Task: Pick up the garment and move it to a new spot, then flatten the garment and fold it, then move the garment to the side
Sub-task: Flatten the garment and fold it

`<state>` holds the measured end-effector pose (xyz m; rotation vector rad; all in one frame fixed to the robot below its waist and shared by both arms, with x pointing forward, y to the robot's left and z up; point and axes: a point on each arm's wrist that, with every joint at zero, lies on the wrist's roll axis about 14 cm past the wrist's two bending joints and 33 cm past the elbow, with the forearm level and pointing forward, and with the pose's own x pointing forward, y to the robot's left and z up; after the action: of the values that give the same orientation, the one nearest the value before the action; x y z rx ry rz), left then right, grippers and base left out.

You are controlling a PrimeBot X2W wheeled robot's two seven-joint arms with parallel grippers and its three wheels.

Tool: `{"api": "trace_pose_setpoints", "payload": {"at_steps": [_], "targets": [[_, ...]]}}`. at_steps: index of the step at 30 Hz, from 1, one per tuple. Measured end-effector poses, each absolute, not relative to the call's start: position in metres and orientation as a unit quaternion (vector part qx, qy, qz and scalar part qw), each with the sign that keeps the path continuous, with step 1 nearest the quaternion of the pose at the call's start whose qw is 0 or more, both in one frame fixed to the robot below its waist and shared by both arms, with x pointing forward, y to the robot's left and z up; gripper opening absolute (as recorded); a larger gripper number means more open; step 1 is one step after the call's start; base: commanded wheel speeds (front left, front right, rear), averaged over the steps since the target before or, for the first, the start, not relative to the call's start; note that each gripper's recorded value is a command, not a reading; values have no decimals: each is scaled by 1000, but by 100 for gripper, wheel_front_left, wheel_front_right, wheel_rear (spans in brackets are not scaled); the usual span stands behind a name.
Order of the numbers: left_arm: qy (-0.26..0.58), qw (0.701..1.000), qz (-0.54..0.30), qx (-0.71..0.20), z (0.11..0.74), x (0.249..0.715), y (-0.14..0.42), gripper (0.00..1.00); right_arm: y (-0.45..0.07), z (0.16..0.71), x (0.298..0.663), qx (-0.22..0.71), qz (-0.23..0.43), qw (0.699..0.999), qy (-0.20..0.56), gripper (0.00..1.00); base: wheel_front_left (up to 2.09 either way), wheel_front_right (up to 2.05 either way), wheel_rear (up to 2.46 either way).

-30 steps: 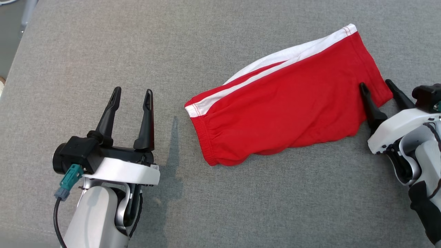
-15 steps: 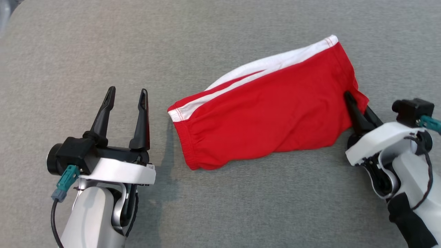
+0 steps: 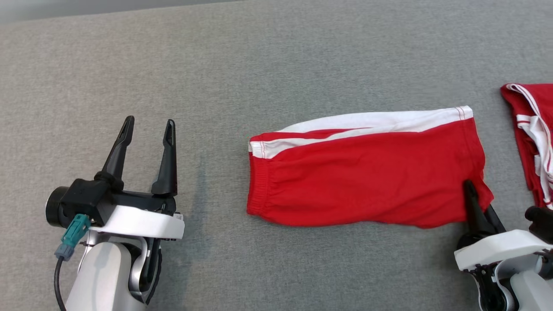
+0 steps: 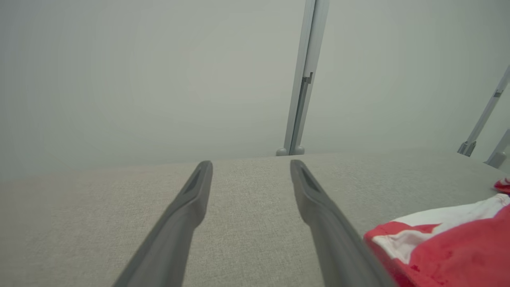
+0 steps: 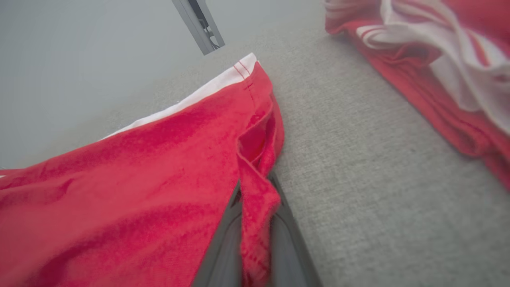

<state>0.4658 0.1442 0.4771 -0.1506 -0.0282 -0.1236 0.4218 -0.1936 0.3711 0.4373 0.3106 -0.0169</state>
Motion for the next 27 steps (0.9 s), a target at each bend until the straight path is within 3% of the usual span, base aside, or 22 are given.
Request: {"api": "trace_pose_setpoints", "payload": {"at_steps": [7,12,20,23,27], "targets": [[-13,994,-73,-76,479,468,136,100,-202,380,420,209,-22,968,136,0,0,0,0],[-14,995,-65,-77,481,464,141,100,-189,407,442,194,10,976,95,0,0,0,0],[-18,996,-48,-79,486,454,151,100,-86,488,472,201,159,967,1,0,0,0,0],[-18,996,-44,-81,487,450,153,100,-36,507,467,210,229,951,-3,0,0,0,0],[-16,996,-37,-83,487,445,157,100,16,492,447,207,301,930,48,0,0,0,0]]}}
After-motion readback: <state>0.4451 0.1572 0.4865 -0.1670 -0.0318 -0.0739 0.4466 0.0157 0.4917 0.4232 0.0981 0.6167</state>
